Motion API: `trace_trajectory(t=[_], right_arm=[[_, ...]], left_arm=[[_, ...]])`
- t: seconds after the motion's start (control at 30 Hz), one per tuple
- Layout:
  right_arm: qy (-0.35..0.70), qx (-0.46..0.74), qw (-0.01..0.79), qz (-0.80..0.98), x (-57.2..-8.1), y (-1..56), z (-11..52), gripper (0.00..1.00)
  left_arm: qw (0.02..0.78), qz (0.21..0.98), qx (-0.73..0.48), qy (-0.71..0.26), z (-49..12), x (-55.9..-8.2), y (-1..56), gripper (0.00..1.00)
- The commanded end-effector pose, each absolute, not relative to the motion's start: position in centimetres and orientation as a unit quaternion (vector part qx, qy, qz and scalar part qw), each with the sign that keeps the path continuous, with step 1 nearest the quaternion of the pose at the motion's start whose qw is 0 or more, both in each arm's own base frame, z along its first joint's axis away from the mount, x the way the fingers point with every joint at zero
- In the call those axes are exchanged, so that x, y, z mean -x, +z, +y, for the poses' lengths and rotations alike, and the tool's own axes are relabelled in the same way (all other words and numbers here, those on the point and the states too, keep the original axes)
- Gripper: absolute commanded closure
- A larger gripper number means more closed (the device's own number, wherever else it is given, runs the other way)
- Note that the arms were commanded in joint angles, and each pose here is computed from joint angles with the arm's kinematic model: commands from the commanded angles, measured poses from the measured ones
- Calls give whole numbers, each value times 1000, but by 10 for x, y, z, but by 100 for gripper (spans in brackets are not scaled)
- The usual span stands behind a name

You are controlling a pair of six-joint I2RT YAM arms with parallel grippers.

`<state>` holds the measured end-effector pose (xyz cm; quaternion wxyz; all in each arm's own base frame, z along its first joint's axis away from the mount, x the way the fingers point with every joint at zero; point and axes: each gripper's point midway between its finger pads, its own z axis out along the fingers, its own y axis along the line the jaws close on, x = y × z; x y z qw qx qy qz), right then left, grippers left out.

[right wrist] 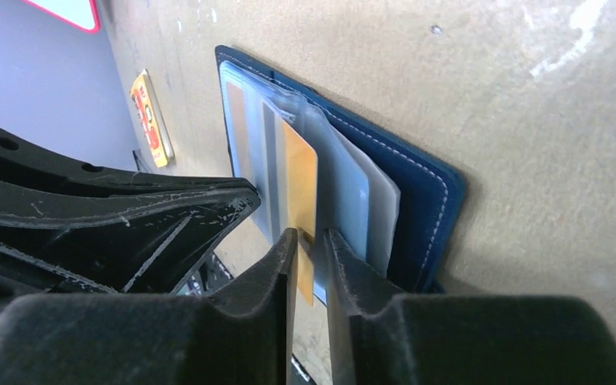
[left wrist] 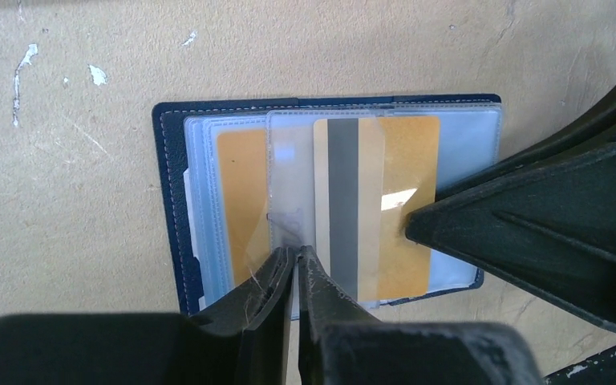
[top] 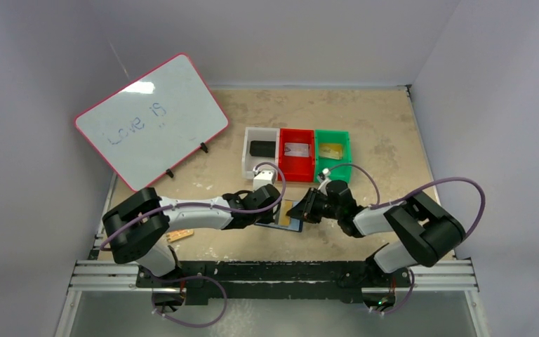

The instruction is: Take the credit cards out of the card holder

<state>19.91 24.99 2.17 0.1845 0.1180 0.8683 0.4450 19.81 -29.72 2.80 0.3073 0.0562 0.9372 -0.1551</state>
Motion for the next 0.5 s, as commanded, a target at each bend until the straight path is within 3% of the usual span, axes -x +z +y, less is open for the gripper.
trace_trajectory(t=[0.0,0.2,0.47], right_arm=[[486,-113,209,841,-211,41,260,77],[493,-117,214,835,-214,42,262,77],[508,-114,199,830,-211,40,267,90]], left_arm=[[281,950,-74,-115,-281,-186,6,94],[282,950,-75,-114,-281,-186,6,97],[284,950,-76,-110,-280,-187,7,99]])
